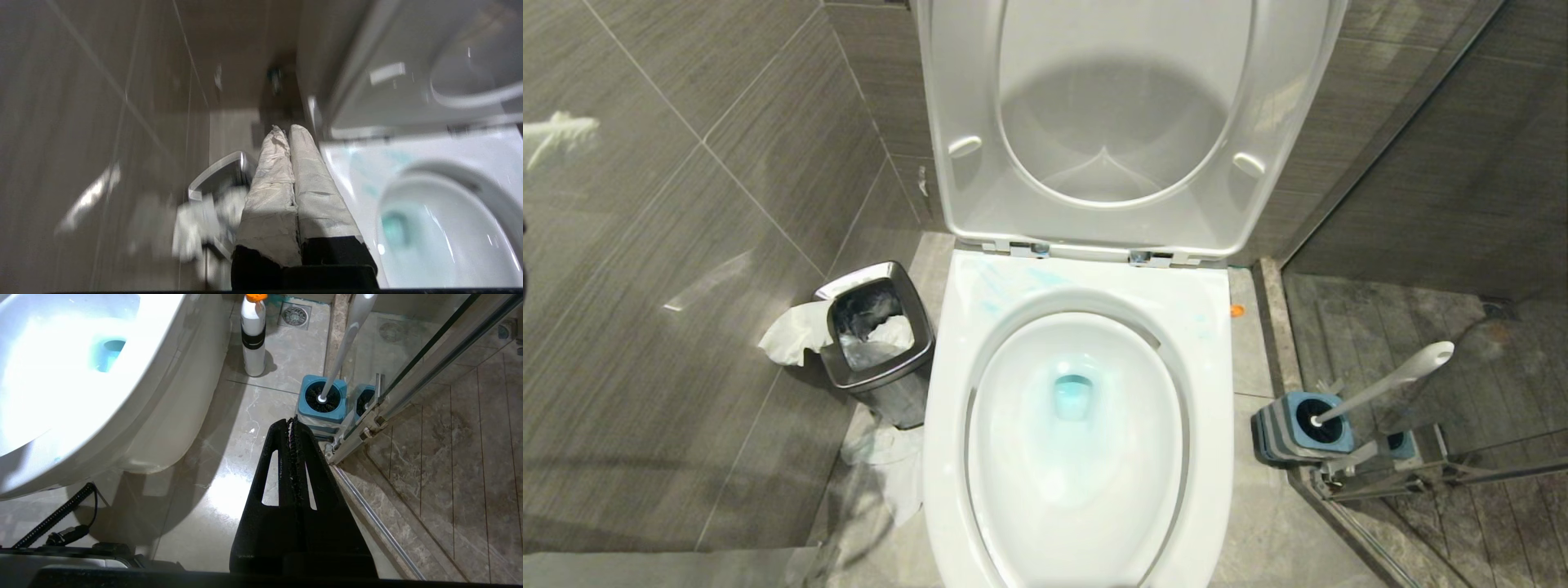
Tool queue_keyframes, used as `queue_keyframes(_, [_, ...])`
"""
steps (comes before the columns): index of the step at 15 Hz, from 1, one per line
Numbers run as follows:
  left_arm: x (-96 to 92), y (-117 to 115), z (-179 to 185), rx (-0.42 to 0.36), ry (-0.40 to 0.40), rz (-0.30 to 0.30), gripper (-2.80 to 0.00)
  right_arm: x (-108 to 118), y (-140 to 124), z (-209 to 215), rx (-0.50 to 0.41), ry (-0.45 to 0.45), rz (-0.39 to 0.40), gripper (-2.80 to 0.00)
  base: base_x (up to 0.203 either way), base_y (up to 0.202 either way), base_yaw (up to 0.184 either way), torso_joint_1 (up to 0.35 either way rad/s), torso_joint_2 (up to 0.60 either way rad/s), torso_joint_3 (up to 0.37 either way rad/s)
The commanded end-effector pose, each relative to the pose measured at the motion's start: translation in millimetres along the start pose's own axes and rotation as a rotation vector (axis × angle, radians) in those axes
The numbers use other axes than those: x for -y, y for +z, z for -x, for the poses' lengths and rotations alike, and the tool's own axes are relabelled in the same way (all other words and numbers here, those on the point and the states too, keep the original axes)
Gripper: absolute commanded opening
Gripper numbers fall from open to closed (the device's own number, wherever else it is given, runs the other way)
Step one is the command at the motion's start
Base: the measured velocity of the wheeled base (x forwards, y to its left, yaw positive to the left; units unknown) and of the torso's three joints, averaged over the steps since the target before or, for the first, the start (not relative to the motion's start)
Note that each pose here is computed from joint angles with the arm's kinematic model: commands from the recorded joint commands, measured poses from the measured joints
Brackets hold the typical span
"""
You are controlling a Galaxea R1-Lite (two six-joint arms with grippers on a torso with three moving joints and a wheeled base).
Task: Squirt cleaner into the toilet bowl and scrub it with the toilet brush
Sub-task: Flush the toilet
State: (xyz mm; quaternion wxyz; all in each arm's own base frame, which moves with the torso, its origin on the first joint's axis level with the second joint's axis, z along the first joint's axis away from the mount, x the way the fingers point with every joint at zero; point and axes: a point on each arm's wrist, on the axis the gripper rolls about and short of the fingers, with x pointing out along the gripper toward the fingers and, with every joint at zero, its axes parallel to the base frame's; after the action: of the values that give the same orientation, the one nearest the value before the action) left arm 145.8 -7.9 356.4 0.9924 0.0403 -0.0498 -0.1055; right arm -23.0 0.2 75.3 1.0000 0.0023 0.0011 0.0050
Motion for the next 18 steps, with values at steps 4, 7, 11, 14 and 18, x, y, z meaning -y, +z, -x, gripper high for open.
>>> queue_keyframes(4, [-16.8,26,-85,0.177,-0.001,0.0,-2.8,0,0,0,-0.001,0.001,0.0,-2.8,0.0,0.0,0.0,0.0,0.0,0.0])
queue_keyframes(7, [-16.6,30,-83,0.19,0.01,-0.003,-2.8,0,0,0,-0.001,0.001,0.0,-2.8,0.0,0.0,0.0,0.0,0.0,0.0])
queue_keyframes(11, [-14.9,26,-96,0.172,0.004,0.005,-2.8,0,0,0,-0.001,0.001,0.0,-2.8,0.0,0.0,0.0,0.0,0.0,0.0])
queue_keyframes(14, [-14.7,42,-122,0.198,0.032,0.012,-2.8,0,0,0,-0.001,0.001,0.0,-2.8,0.0,0.0,0.0,0.0,0.0,0.0])
queue_keyframes(18, [-13.4,69,-143,0.178,0.056,0.044,-2.8,0,0,0,-0.001,0.001,0.0,-2.8,0.0,0.0,0.0,0.0,0.0,0.0])
